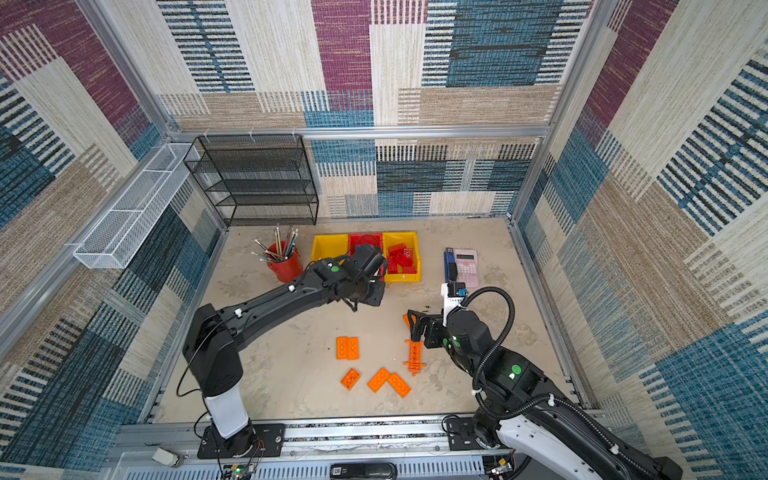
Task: Sort the legos into containers by color
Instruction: 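Carry the small red brick into the yellow bin and open the left gripper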
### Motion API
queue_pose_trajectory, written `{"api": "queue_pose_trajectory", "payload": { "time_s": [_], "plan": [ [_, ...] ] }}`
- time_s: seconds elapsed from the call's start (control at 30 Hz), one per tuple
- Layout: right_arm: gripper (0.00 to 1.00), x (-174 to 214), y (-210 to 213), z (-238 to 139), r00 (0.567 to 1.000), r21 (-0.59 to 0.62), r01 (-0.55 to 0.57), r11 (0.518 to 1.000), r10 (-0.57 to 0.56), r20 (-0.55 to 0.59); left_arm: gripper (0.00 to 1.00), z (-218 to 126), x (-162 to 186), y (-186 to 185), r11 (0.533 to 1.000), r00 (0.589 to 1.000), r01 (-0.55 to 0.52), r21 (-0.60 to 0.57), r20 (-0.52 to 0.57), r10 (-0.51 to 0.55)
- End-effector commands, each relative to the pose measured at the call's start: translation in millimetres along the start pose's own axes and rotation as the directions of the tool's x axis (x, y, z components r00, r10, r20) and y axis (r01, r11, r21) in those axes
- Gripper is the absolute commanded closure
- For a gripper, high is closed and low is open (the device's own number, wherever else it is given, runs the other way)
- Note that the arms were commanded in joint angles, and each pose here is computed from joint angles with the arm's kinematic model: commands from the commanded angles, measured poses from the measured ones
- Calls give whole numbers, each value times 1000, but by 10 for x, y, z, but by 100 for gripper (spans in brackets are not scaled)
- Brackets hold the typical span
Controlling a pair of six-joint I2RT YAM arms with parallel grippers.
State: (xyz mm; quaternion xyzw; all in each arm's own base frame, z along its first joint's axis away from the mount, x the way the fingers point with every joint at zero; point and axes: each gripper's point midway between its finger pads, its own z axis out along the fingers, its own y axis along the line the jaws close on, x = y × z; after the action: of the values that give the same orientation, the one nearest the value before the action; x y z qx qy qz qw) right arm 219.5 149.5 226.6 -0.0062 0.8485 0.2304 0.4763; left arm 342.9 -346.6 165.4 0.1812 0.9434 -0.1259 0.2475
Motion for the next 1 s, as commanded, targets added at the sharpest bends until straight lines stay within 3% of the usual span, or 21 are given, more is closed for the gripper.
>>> {"api": "queue_pose_trajectory", "payload": {
  "time_s": [0.0,0.33,0.7,0.83,0.97],
  "plan": [
    [1,-112,86,23,999,-28,-21,999,22,40,74,131,-210,-89,995,995,-88,48,-37,90],
    [1,-239,77,76,998,17,-5,1000,4,64,73,786,-944,6,992,998,-61,109,-12,63],
    [1,-335,100,86,998,37,-24,999,22,66,66,990,-1417,126,965,992,33,260,111,-64],
    [1,-364,121,84,997,34,-36,999,33,67,19,1005,-1541,148,961,985,37,275,152,-81],
    [1,-364,136,84,997,31,-43,999,41,58,14,927,-1625,118,948,980,43,315,172,-101]
  ]
}}
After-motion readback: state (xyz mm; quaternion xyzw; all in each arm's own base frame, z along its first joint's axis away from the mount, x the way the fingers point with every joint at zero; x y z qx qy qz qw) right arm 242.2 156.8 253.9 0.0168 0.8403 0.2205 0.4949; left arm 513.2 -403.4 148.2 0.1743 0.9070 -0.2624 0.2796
